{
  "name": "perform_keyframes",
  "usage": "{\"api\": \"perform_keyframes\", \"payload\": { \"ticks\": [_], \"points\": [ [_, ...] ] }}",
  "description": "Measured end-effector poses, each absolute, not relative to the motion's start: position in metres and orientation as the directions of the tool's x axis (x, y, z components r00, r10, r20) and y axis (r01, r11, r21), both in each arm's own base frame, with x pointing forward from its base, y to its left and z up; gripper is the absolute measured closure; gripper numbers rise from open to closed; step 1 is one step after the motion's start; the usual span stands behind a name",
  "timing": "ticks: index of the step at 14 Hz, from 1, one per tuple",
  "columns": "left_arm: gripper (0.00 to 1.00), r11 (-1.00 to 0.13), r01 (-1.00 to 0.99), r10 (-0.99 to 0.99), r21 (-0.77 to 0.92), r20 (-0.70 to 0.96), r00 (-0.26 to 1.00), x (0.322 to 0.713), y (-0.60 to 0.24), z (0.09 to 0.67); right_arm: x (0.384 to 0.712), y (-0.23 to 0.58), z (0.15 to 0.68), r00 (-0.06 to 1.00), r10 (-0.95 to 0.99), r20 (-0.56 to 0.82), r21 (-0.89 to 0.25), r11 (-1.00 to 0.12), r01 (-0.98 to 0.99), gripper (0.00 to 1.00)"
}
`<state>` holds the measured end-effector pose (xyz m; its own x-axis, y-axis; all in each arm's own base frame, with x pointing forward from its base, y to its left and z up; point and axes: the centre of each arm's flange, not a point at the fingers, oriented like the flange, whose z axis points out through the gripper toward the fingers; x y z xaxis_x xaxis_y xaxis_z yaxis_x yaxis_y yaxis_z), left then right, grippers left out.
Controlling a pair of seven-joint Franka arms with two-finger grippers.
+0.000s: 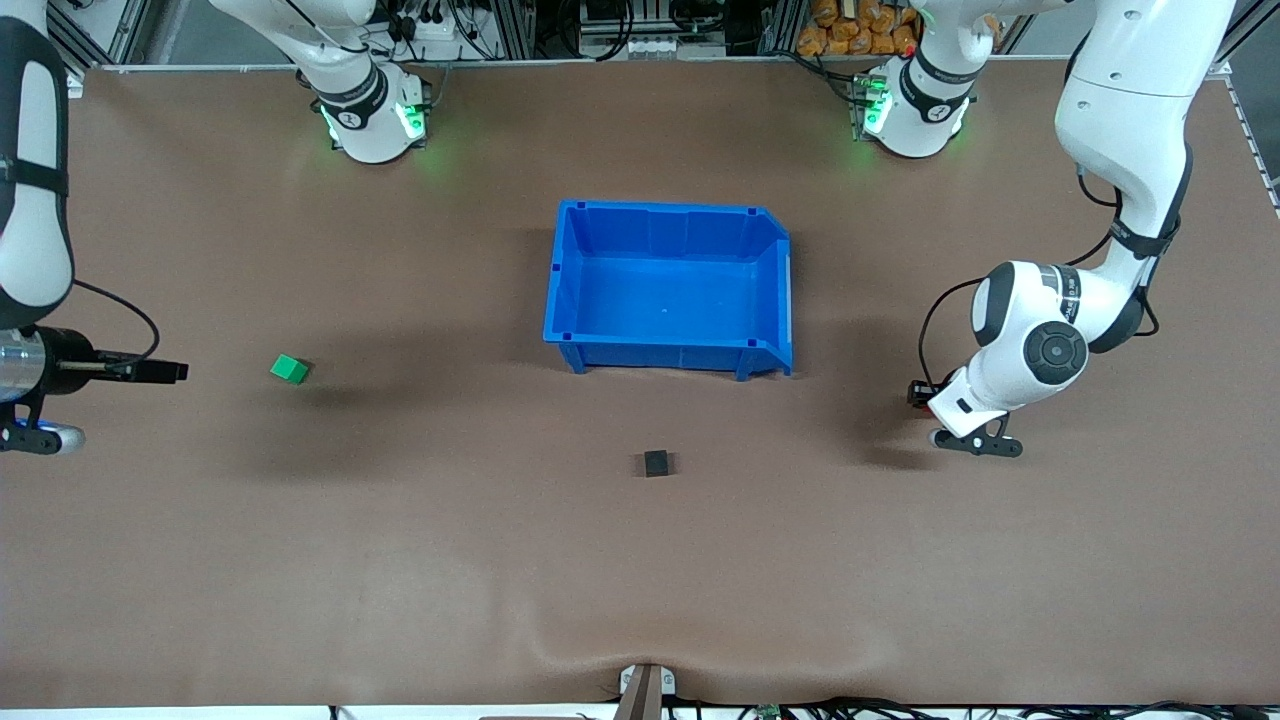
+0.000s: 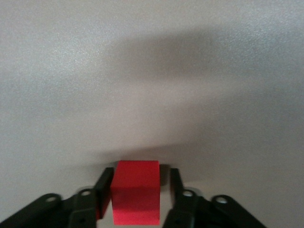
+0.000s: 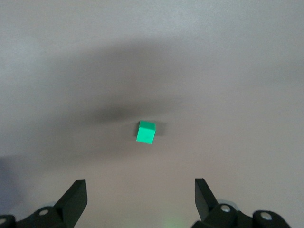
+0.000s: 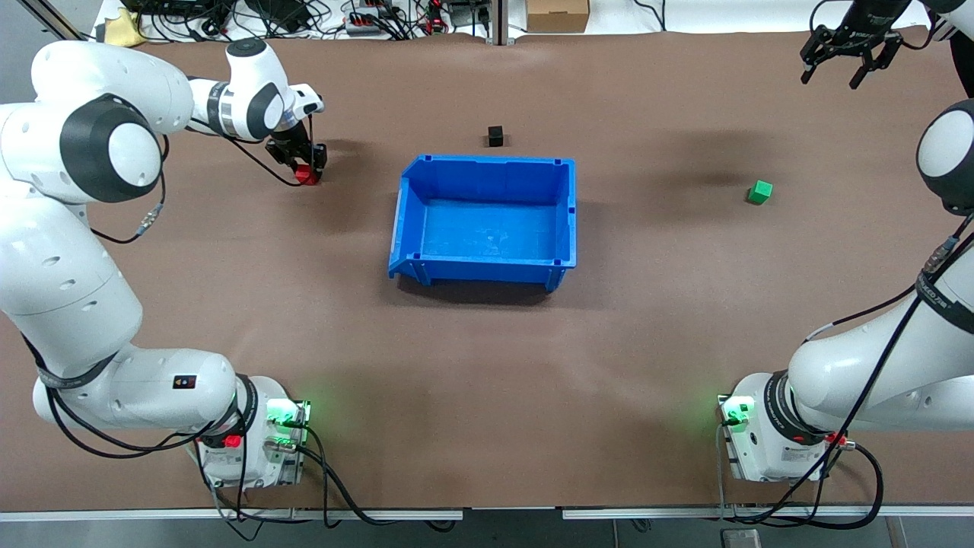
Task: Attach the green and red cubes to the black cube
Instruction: 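Lower and close the left gripper on the red cube while the right gripper descends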
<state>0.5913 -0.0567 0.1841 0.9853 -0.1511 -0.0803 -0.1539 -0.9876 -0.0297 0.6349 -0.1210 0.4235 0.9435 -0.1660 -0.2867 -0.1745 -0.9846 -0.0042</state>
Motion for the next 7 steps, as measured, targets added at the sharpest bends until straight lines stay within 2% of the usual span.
{"api": "perform_keyframes", "payload": {
  "ticks": [1, 7],
  "points": [
    [0.61, -0.988, -0.154, -0.151, -0.03, -0.081, 0.985, 0.591, -0.057, 0.184, 0.637, -0.124, 0.416, 0.943, -0.169, -0.288, -0.004, -0.984, -0.178, 0.0],
    [0.6, -0.997, -0.06, -0.058, -0.037, -0.058, 0.997, 0.601, -0.058, 0.194, 0.638, -0.126, 0.375, 0.944, -0.174, -0.28, -0.002, -0.983, -0.181, 0.0]
  ]
}}
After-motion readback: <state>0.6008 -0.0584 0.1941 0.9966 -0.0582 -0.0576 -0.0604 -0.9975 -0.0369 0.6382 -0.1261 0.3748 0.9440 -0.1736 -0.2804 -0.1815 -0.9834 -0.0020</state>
